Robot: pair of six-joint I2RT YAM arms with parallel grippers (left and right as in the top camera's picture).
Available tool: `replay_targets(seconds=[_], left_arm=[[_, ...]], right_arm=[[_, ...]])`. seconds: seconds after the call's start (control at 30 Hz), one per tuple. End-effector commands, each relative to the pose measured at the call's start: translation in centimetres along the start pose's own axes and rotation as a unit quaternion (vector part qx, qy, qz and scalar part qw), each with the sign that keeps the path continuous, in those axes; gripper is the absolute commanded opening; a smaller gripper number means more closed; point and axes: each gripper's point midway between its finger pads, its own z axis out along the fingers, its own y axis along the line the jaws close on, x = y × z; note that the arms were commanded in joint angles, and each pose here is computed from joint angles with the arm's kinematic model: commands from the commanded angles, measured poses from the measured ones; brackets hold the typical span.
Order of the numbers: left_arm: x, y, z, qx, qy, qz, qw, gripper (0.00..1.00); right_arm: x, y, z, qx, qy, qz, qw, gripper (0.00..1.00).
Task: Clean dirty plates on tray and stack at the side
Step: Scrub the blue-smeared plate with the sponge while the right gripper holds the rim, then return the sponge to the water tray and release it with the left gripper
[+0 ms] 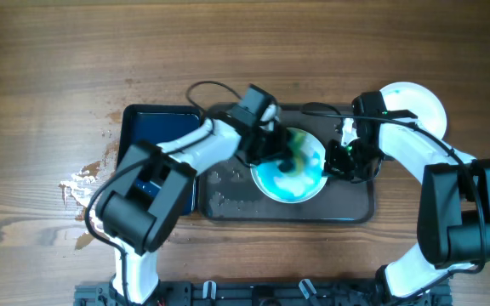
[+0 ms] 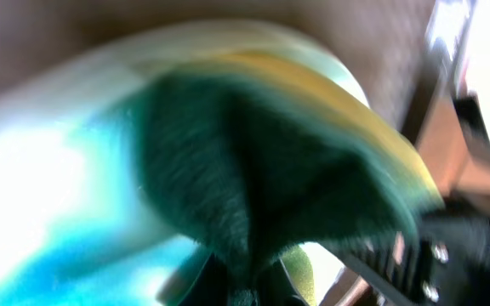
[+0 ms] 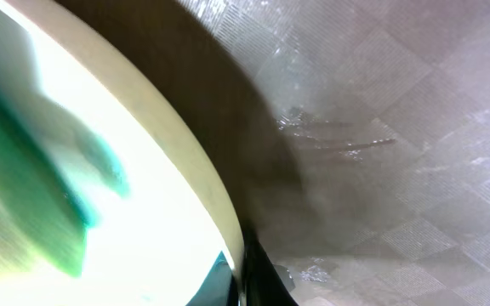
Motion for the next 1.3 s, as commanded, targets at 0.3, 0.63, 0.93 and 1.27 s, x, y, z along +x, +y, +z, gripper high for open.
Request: replay_targets(seconds=[0.3, 0.63, 0.93, 1.27], left_arm=[[1.1, 9.0, -4.3, -0.203, -0.004, -0.054, 0.978, 0.04], [-1.5, 2.4, -17.1, -0.184, -0.152, -0.012, 0.971, 0.04], [-0.9, 16.2, -24.5, -0.304, -0.143, -0.183, 0.924, 0.04], [-0.9, 22.1, -20.3, -0.332, -0.070, -0.229, 0.912, 0.76]], right_arm=[[-0.1, -0.5, 0.2, 0.009, 0.004, 0.008, 1.000, 0.04], [-0.3, -0.4, 0.2, 0.007, -0.001, 0.006, 1.000, 0.04], [-0.7, -0.3, 0.2, 0.004, -0.009, 0.002, 1.000, 0.04], [-0.6, -0.3, 0.2, 0.005, -0.007, 0.003, 1.000, 0.04]])
